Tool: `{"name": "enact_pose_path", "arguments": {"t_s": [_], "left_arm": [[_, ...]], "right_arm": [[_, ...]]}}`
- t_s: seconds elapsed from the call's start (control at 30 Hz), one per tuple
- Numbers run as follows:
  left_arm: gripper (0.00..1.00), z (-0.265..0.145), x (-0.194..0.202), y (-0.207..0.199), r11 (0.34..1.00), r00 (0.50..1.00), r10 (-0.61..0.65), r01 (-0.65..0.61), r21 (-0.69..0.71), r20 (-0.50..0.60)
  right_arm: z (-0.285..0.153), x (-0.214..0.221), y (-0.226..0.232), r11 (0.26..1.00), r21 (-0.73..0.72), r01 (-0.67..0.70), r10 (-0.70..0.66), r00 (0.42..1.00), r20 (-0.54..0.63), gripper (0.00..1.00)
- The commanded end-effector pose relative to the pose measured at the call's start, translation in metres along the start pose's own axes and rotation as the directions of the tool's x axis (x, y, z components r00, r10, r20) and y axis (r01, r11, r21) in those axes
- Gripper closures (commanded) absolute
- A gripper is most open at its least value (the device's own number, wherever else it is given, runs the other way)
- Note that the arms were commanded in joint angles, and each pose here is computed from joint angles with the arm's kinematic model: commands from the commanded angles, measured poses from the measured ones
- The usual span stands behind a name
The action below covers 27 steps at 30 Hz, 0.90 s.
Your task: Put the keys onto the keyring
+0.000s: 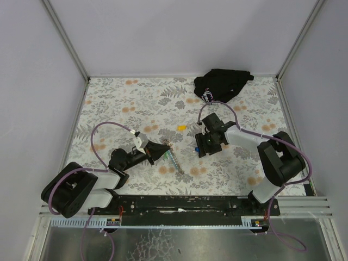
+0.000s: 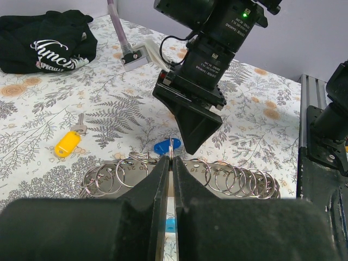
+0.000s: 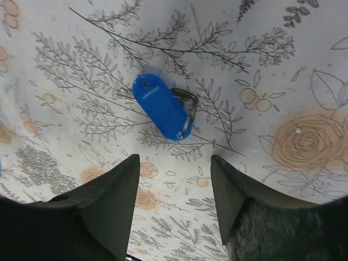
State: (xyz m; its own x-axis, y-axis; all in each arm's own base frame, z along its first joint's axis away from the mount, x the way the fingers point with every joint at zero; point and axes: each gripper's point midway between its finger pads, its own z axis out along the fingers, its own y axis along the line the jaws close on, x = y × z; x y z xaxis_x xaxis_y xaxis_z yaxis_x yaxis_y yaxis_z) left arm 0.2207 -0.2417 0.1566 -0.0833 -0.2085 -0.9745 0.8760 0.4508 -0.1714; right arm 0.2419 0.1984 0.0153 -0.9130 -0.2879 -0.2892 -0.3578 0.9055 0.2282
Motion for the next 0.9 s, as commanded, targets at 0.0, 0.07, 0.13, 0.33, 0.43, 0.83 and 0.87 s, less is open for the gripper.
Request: {"name": "enact_pose_path", "arguments": {"t_s": [0.0,0.07,0.13,0.33,0.43,0.83,0.87], "left_arm": [[0.96,0.004,-0.021,-0.002,0.998,0.996,0.05,-0.051,0.02,0.07],[0.97,0.004,-0.021,-0.001,0.998,0.996,0.051,-0.052,0.017,0.07],[0.97,0.004,-0.021,-0.001,0.999,0.996,0.051,-0.052,0.016,0.069],[0.97,0.004,-0.02,-0.001,0.999,0.996,0.051,-0.052,0.016,0.07],[0.96,0.003,-0.021,-0.001,0.999,0.996,0.051,-0.052,0.014,0.071],[0.97,0.002,-0.021,-0.001,0.998,0.996,0.055,-0.056,0.008,0.073],[0.96,0.002,-0.021,-0.002,0.998,0.996,0.054,-0.055,0.009,0.071]], "right_arm": [[0.002,0.0,0.023,0.994,-0.103,-0.023,0.024,1.0,0.015,0.38],[0.005,-0.003,0.033,0.991,-0.135,-0.022,0.025,0.999,0.021,0.38],[0.003,-0.01,0.045,0.988,-0.157,-0.006,0.013,0.999,0.041,0.39],[0.016,-0.038,0.056,0.987,-0.158,-0.009,0.027,0.993,0.116,0.38],[0.023,-0.061,0.053,0.991,-0.13,-0.01,0.036,0.98,0.197,0.39],[0.05,-0.074,0.009,0.998,0.023,-0.055,0.051,0.99,0.133,0.36],[0.05,-0.07,0.004,0.997,0.038,-0.067,0.061,0.99,0.127,0.36]]}}
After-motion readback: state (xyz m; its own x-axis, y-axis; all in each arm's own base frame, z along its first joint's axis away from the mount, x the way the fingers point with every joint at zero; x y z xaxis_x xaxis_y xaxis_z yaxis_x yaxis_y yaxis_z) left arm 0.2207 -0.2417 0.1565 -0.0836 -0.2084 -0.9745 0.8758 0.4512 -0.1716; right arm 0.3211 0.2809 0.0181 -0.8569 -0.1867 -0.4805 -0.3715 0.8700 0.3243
